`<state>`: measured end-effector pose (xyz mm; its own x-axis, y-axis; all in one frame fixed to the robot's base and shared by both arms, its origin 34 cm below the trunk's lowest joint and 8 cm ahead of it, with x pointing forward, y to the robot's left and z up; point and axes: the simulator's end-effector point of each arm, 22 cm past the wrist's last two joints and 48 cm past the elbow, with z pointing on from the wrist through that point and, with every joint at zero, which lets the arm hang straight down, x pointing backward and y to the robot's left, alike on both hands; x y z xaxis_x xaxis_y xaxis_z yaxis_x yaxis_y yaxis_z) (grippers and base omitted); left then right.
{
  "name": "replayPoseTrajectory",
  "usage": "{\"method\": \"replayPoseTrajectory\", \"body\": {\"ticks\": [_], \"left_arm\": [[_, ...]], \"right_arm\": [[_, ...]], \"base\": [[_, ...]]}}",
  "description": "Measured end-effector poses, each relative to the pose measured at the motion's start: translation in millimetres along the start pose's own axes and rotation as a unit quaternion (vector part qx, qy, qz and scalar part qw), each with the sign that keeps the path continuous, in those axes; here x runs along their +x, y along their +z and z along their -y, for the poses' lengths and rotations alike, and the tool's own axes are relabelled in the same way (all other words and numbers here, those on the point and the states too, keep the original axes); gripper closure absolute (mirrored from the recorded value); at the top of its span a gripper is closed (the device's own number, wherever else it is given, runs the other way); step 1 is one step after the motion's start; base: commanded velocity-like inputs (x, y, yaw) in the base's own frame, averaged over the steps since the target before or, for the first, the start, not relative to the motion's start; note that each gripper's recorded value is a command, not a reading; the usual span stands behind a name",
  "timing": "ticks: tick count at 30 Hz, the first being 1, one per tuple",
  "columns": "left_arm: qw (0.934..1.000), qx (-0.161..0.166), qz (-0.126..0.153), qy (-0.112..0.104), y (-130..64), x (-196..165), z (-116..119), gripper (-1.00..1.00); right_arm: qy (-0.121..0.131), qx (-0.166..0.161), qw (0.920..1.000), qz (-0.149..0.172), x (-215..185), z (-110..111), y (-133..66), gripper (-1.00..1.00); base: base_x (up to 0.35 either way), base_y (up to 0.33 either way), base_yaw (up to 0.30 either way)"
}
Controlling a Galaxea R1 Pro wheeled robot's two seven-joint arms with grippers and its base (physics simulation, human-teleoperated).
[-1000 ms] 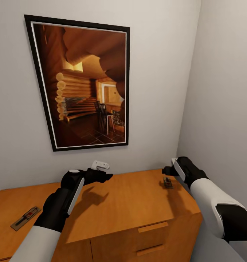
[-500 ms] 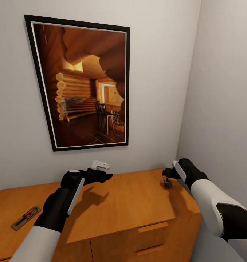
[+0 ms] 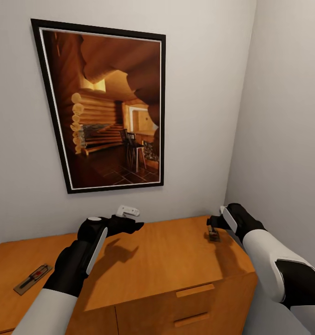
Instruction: Take the four mousetraps from the cabinet in the bathroom and place them on the bathroom floor. Make sure all four end up on the same floor surface, and ensure that at least two of them are either under or directly next to the same bathroom sink.
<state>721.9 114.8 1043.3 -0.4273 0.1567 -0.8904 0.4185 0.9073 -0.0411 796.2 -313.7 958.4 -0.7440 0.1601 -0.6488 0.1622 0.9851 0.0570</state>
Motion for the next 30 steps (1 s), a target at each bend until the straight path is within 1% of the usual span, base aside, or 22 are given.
{"method": "replayPoseTrajectory", "body": {"ticks": [13, 17, 24, 30], "left_arm": [[1.0000, 0.000, 0.000, 0.000, 0.1, -0.1, -0.1, -1.00], [1.0000, 0.000, 0.000, 0.000, 0.1, -0.1, -0.1, -1.00], [1.0000, 0.000, 0.001, -0.001, 0.0, -0.1, -0.3, -1.00], [1.0000, 0.000, 0.001, -0.001, 0.1, -0.2, -0.5, -1.00]], "right_arm": [[0.003, -0.004, 1.0000, -0.001, 2.1, -2.9, 1.5, -1.00], [0.005, -0.004, 1.0000, -0.001, 7.5, -2.4, 6.5, -1.00], [0.006, -0.003, 0.9999, -0.011, 23.1, -1.8, 15.8, -1.00], [0.006, -0.002, 0.9999, -0.015, 28.3, -1.6, 18.6, -1.00]], "base": [[0.000, 0.000, 0.000], [0.000, 0.000, 0.000], [0.000, 0.000, 0.000], [0.000, 0.000, 0.000]]}}
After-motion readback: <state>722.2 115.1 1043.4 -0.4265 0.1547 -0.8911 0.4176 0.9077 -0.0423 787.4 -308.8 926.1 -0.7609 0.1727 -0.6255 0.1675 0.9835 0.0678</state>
